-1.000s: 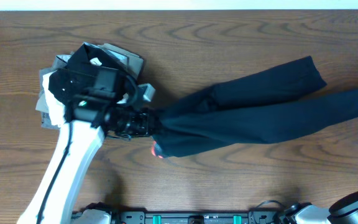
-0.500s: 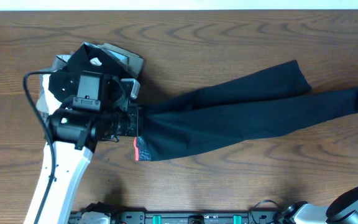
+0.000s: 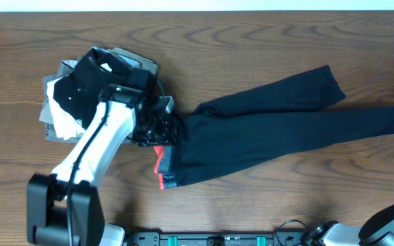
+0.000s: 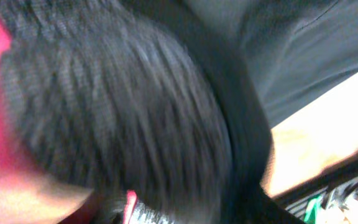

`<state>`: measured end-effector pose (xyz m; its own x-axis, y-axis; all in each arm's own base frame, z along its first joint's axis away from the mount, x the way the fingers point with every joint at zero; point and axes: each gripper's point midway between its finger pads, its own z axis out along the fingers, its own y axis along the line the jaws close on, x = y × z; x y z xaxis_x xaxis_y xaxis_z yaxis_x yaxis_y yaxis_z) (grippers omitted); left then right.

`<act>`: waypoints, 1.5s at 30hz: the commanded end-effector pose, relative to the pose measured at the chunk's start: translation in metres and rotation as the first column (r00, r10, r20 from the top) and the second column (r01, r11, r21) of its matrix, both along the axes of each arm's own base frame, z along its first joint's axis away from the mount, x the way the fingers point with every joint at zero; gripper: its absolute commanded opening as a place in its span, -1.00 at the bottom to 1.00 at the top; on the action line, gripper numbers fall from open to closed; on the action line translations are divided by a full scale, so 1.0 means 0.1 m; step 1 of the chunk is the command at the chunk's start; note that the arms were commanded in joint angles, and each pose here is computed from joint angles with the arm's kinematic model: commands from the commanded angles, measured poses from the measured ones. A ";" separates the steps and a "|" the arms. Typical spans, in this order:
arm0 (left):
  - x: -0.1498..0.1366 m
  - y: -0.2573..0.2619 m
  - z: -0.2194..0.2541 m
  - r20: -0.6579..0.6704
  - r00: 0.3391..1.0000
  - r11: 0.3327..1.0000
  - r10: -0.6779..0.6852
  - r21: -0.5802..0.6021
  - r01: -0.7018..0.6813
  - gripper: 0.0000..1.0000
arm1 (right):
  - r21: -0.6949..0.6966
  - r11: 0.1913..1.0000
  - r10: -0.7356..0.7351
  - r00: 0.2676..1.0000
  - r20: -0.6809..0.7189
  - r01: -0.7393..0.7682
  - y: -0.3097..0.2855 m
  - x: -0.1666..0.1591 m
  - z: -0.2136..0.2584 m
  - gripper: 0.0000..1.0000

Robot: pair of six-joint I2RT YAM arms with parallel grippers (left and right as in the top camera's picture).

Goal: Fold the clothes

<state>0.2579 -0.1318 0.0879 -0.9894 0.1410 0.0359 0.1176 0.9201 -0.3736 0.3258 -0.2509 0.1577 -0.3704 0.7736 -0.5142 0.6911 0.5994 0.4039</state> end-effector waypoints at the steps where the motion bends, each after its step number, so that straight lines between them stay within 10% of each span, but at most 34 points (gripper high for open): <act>1: -0.06 0.01 -0.09 -0.072 0.997 1.000 -0.001 0.013 0.002 0.33 | -0.070 0.997 -0.030 1.000 -0.006 0.030 -0.10 -0.03 0.11 -0.97; 21: -0.75 -0.23 -0.34 -0.353 0.934 0.995 -0.047 -0.102 0.012 0.39 | -0.084 0.986 -0.144 0.989 -0.011 0.143 -0.31 -0.16 0.12 -0.98; 25: -0.72 -0.34 -0.36 -0.309 0.947 0.991 -0.092 -0.118 0.058 0.18 | -0.079 0.987 -0.142 0.990 -0.012 0.140 -0.30 -0.16 0.11 -0.97; 33: -0.73 -0.44 -0.35 -0.285 0.950 0.987 -0.127 -0.134 0.091 -0.88 | -0.072 0.988 -0.135 0.991 -0.007 0.134 -0.29 -0.15 0.11 -0.97; 39: -0.66 -0.34 0.16 -0.264 0.961 0.989 -0.081 -0.138 0.046 -0.88 | -0.048 0.994 -0.098 0.995 0.018 0.099 -0.22 -0.09 0.13 -0.97; 45: -0.26 0.09 1.03 0.121 0.991 0.994 0.048 -0.108 -0.035 -0.88 | -0.015 0.999 -0.042 0.998 0.056 0.043 -0.12 -0.02 0.16 -0.97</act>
